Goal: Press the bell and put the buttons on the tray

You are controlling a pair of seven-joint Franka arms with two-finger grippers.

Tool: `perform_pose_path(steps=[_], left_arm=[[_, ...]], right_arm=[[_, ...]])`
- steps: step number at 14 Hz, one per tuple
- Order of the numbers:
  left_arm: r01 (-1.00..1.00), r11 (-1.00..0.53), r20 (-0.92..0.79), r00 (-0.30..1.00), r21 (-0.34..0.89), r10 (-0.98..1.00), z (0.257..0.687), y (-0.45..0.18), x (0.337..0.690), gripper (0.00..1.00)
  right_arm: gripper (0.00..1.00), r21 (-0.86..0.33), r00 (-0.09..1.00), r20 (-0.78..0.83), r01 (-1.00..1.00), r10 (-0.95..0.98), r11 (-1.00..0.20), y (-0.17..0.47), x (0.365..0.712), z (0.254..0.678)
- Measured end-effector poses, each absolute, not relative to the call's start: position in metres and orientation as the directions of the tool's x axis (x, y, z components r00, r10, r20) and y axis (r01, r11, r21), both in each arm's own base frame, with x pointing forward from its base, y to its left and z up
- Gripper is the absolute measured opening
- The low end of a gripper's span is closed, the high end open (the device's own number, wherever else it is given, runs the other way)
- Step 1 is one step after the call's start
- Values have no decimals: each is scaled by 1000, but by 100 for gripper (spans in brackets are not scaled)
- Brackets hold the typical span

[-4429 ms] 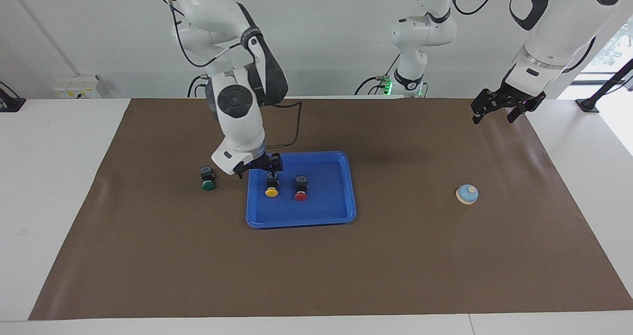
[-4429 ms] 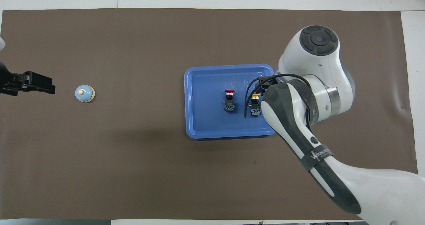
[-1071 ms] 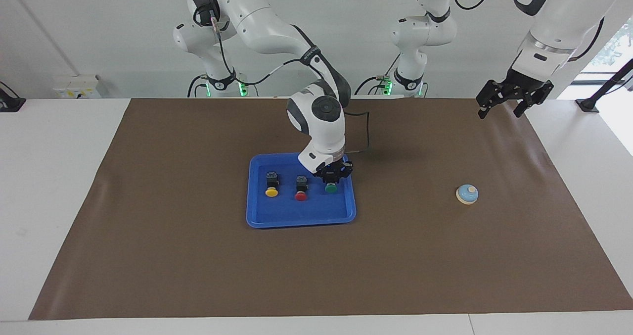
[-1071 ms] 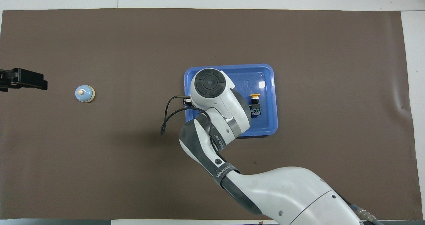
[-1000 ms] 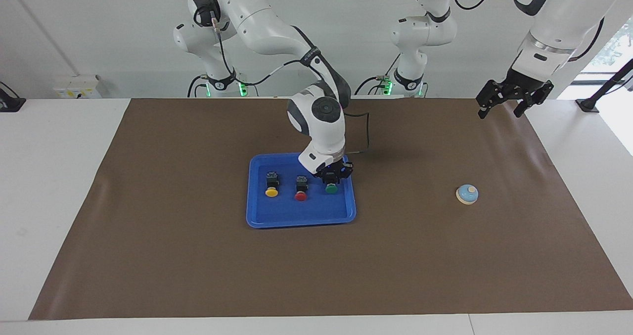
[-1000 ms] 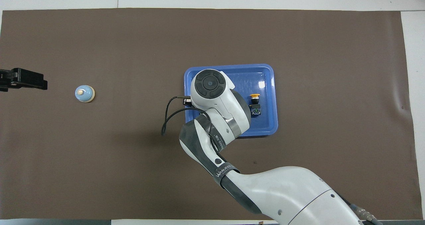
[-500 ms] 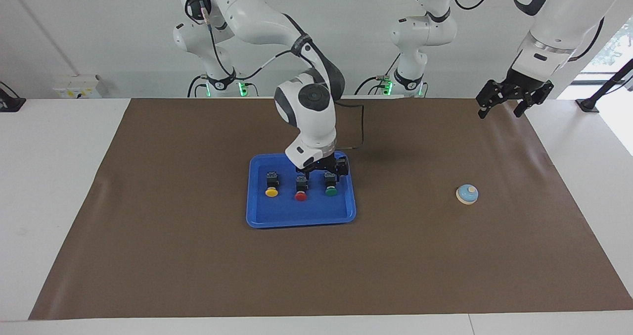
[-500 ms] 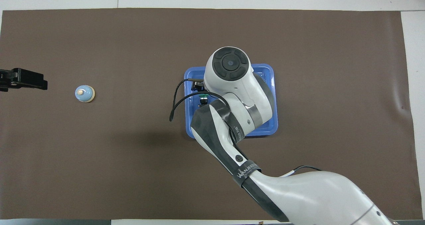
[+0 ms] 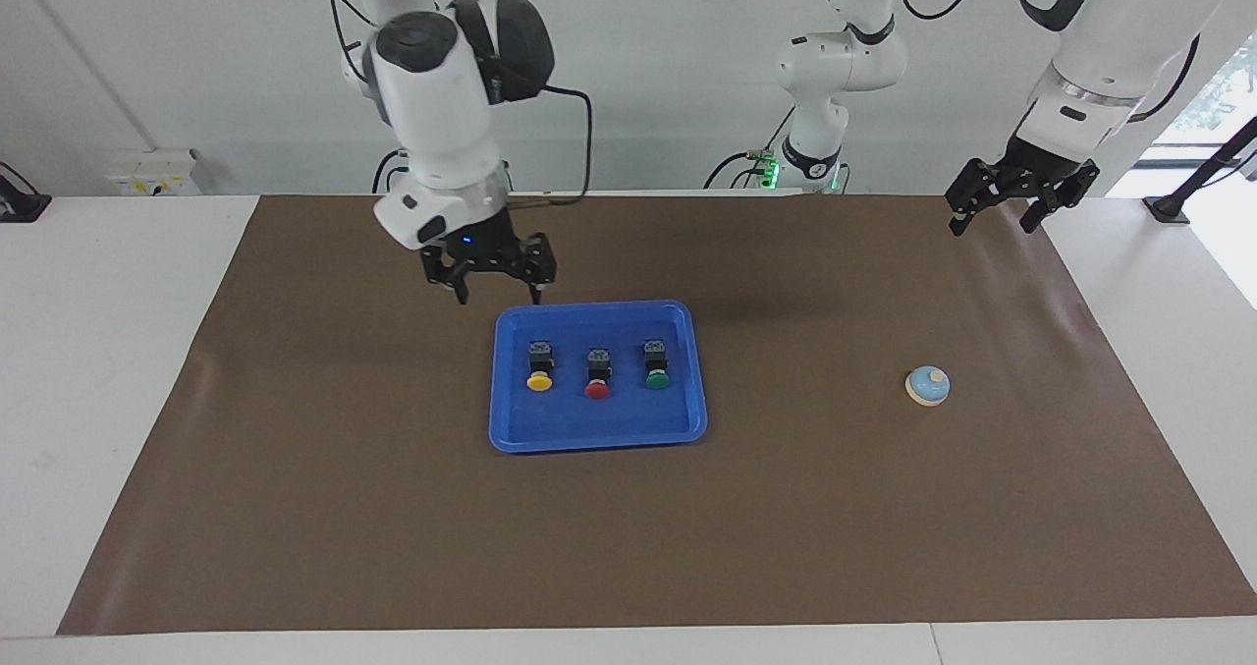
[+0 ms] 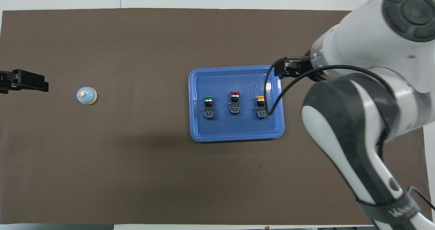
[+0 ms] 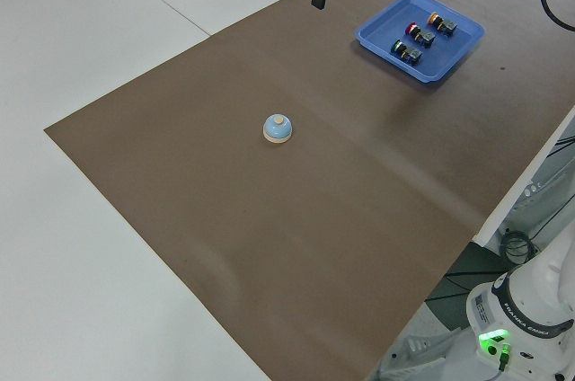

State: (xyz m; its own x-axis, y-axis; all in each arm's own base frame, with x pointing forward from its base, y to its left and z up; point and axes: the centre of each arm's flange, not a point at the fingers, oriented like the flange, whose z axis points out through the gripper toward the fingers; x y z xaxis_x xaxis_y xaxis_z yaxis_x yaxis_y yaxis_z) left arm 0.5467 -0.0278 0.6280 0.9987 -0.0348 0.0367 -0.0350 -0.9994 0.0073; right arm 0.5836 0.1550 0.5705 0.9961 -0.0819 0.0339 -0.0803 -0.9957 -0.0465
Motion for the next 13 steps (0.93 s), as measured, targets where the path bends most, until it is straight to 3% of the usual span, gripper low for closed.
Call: perform_pose_path(steps=[3,8,13], left_arm=[[-35,-999,37,999,7,-35,628,-28,547,100],[-35,-999,37,999,7,-35,628,-28,547,100],[-35,-999,37,999,7,-35,628,-28,547,100]], right_arm=[[100,-42,998,19,-55,-56,-998,91,563,593],[100,-38,999,0,-50,-50,-998,18,548,595],[100,-37,997,-16,-75,-74,-996,0,547,590]])
